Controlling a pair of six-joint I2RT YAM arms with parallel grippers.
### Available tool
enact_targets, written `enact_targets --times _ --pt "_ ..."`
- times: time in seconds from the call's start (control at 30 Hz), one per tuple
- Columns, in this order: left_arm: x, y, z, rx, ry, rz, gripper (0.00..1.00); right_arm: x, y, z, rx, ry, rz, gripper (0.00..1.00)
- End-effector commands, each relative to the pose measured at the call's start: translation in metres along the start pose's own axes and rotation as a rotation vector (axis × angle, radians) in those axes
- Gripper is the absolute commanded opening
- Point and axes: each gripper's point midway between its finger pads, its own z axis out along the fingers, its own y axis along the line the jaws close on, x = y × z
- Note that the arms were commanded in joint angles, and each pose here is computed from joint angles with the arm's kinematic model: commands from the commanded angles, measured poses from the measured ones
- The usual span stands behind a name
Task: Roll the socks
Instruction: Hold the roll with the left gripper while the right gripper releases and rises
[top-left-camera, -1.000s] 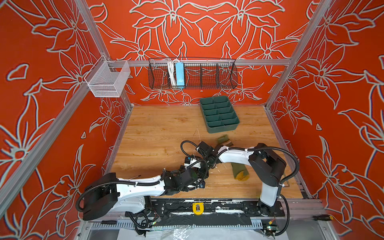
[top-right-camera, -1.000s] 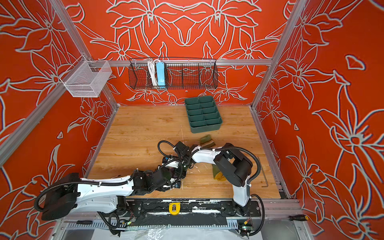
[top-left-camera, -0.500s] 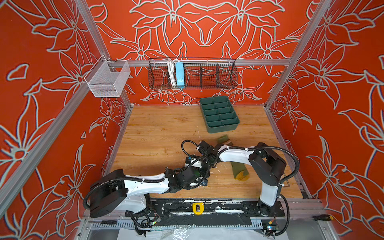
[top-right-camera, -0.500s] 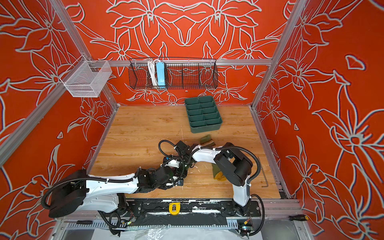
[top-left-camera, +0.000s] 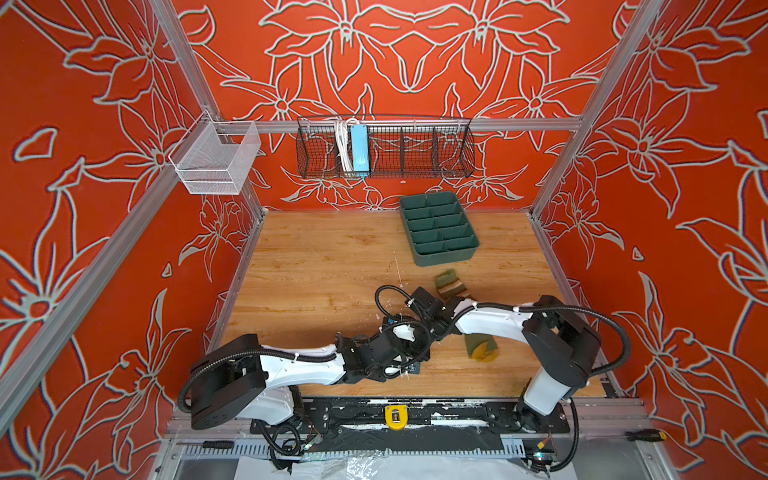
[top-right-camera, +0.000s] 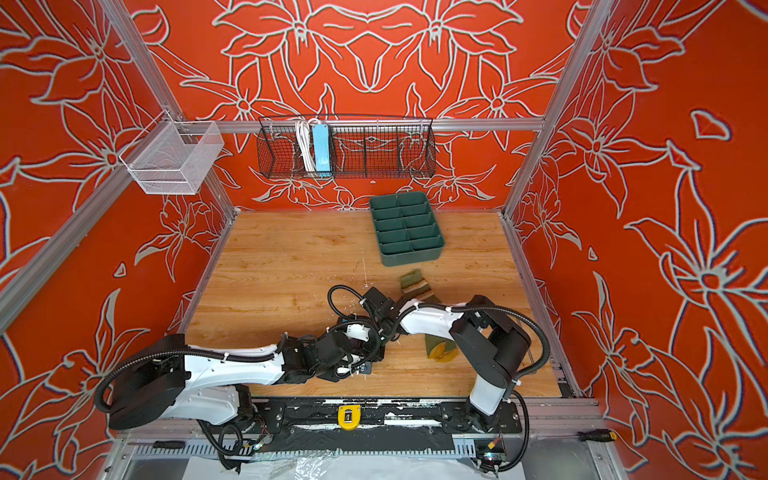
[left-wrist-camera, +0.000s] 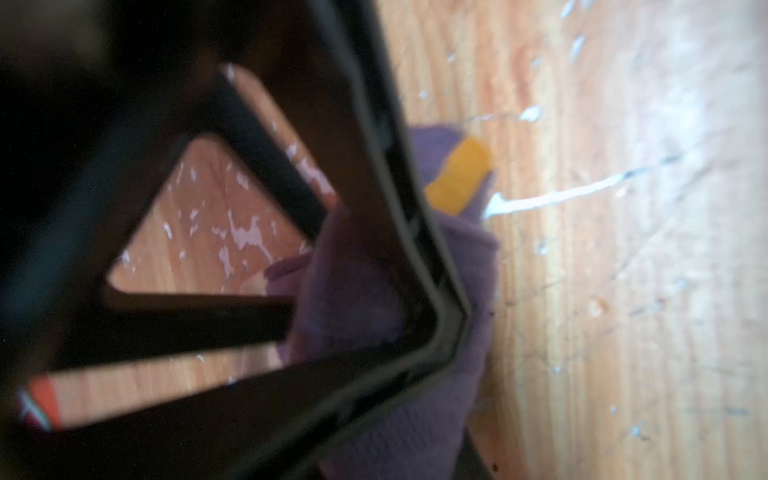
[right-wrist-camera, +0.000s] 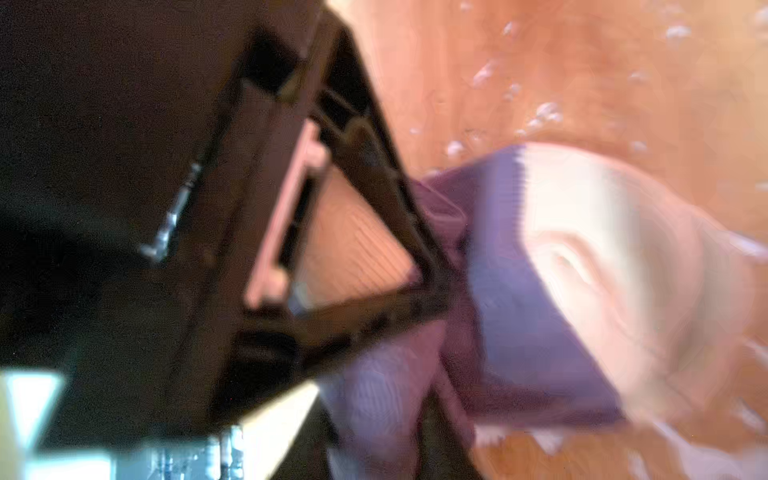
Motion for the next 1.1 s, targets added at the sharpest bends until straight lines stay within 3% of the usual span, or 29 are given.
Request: enact_targets --times 0.0,0.1,0.33,0.5,0.6,0.67,0.73,0.83,1.07 --pt "0.018 -0.011 0.004 0.053 0.072 -0.044 0.00 0.011 -0.024 -0.014 0.178 -0.007 0.029 0.62" --pt "0.021 -0.014 0.004 0.056 0.082 -0.047 0.00 0.006 -0.032 -0.035 0.275 -0.079 0.039 0.79" --pt "0.024 -0.016 0.005 0.073 0.108 -0.052 0.00 -0.004 -0.060 -0.112 0.593 -0.277 0.099 0.80" --pt "0.018 -0.024 0.004 0.159 0.123 -0.072 0.00 0.012 -0.085 -0.217 1.075 -0.384 0.182 0.88" --pt "0.003 -0.031 0.002 0.274 0.117 -0.099 0.00 0.026 -0.077 -0.309 1.421 -0.552 0.293 0.90" --pt "-0.012 -0.030 0.001 0.330 0.111 -0.133 0.00 0.034 -0.058 -0.359 1.560 -0.683 0.350 0.89" --pt "-0.024 -0.024 0.005 0.350 0.130 -0.192 0.00 0.036 -0.034 -0.390 1.591 -0.782 0.334 0.88" --pt "-0.036 -0.015 0.019 0.346 0.165 -0.276 0.00 0.038 -0.013 -0.406 1.568 -0.828 0.290 0.83" --pt "-0.052 -0.017 0.053 0.410 0.264 -0.410 0.00 0.041 -0.007 -0.384 1.456 -0.727 0.223 0.76"
